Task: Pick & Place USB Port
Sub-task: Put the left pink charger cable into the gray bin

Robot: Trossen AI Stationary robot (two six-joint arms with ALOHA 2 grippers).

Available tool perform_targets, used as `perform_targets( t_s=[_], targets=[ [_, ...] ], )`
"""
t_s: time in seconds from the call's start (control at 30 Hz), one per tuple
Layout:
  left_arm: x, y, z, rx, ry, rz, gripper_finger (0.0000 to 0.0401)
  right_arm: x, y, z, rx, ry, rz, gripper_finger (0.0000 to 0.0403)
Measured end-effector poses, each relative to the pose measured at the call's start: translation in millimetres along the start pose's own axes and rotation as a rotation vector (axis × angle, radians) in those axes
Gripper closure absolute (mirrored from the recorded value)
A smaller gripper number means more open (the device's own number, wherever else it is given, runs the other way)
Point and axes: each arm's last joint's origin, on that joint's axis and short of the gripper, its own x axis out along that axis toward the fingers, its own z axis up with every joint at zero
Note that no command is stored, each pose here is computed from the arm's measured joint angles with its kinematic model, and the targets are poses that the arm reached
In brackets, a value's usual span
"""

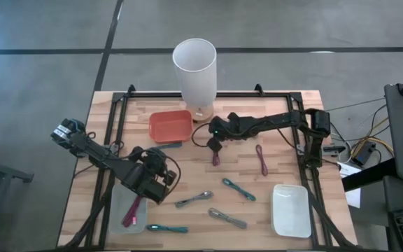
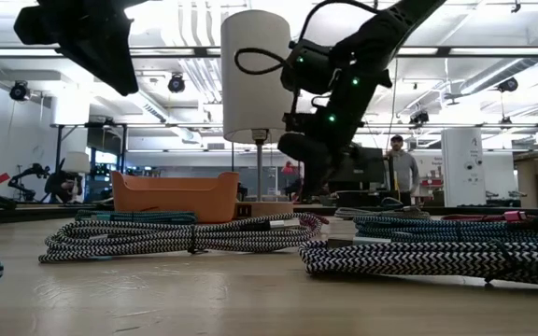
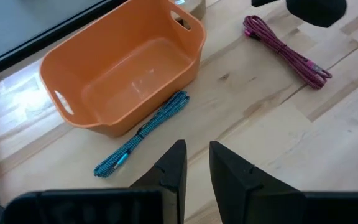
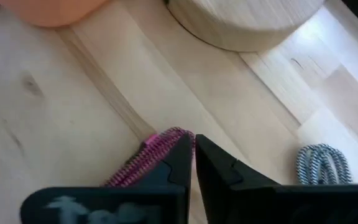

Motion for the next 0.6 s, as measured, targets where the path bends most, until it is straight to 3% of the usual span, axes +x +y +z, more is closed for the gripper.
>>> perform_targets(
  t_s=[0.13, 0.43, 0.6],
  targets=[
    [0.0, 0.0, 0.0, 0.001, 0.0, 0.0, 0.0336, -0.7, 1.1, 1.5, 0.016, -0.004, 0.004, 0.0348],
    [0.0, -0.9, 0.1, -0.002, 0.0, -0.007, 0.0336, 5.6, -1.5, -9.8, 0.289, 0.028, -0.017, 0.0266],
    [0.1, -1.6, 0.1, 0.03, -0.001, -0.012, 0.0336, 16.2, -1.7, -18.5, 0.359, 0.032, -0.041, 0.0237]
  ],
)
